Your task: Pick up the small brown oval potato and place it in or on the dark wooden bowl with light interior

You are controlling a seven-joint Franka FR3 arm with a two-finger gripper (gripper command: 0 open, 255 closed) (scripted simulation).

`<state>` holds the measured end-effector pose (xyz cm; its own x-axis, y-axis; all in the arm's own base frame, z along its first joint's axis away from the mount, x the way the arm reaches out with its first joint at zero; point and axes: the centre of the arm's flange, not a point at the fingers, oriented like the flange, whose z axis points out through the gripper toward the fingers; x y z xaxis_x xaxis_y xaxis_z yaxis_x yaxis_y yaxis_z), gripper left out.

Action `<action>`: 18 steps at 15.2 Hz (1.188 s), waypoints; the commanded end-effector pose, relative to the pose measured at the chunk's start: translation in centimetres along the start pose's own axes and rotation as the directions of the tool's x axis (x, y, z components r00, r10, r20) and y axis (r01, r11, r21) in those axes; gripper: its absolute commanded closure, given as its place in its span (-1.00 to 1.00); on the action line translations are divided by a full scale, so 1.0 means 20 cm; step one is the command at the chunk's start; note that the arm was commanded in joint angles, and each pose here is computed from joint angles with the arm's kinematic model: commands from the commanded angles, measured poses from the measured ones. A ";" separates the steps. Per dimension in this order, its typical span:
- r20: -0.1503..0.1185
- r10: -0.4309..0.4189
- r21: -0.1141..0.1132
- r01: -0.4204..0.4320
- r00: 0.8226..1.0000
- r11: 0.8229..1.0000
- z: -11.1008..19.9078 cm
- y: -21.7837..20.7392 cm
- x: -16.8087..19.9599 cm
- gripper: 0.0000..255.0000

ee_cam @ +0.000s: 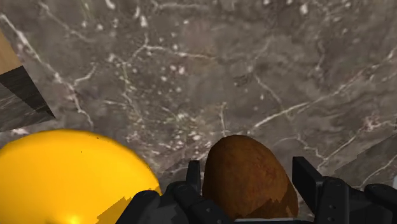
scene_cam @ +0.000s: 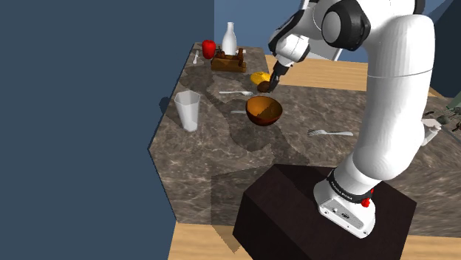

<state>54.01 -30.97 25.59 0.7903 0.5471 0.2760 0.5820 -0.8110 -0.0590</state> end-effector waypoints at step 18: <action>0.000 0.000 0.000 0.000 1.000 1.000 -0.48 -0.03 0.14 1.00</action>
<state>54.03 -30.99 35.16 0.7902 0.5471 0.2760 0.5821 -0.8110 -0.0589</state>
